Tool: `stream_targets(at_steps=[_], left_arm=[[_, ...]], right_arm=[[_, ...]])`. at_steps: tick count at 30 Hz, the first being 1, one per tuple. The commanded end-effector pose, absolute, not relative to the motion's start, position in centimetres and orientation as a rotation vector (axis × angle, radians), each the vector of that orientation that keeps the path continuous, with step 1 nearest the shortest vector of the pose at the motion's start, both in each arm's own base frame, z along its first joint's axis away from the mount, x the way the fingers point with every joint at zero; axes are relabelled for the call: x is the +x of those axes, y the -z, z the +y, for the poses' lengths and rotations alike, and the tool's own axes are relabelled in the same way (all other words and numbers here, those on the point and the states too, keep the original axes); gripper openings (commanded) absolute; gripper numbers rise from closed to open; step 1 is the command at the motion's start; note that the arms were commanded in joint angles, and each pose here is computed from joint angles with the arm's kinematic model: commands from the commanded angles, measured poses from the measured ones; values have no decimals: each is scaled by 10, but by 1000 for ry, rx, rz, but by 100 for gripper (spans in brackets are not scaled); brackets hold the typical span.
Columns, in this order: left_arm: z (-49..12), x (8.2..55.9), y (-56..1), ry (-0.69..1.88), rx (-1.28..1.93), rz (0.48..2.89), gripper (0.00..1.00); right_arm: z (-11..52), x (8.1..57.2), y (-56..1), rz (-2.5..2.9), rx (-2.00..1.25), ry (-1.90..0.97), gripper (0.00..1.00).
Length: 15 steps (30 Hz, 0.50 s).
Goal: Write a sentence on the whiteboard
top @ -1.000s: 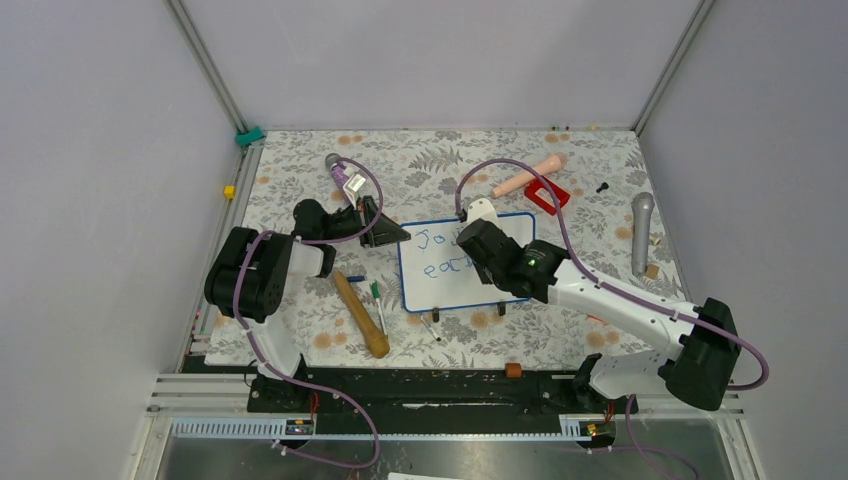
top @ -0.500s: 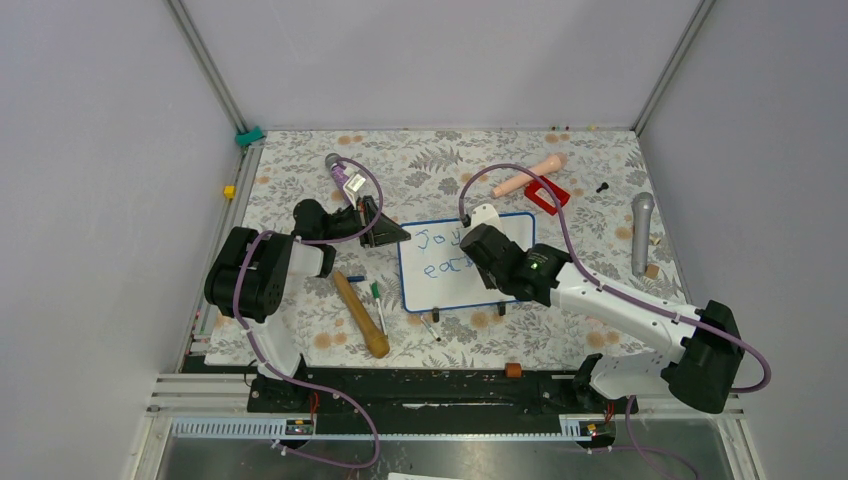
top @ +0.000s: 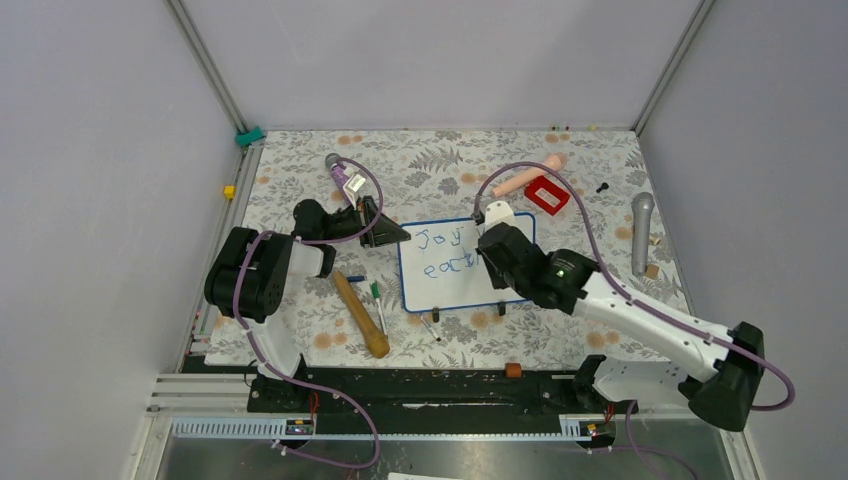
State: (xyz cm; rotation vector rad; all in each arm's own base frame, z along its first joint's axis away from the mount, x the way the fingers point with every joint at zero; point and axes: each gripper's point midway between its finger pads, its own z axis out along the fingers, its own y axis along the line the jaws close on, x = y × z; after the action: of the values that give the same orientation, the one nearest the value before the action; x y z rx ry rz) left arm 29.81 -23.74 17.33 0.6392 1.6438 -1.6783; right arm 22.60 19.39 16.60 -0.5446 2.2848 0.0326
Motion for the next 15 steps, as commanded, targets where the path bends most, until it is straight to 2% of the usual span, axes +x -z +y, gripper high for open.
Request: stream_targets(at_steps=[1,15], left_arm=[[-235,295,-198,1600,707,1521,0],[-236,298,-190,1636,721,1550,0]], right_arm=[[197,224,-187,2203,-481,-169,0],[218,203,-177,2181,-485,-290,0]])
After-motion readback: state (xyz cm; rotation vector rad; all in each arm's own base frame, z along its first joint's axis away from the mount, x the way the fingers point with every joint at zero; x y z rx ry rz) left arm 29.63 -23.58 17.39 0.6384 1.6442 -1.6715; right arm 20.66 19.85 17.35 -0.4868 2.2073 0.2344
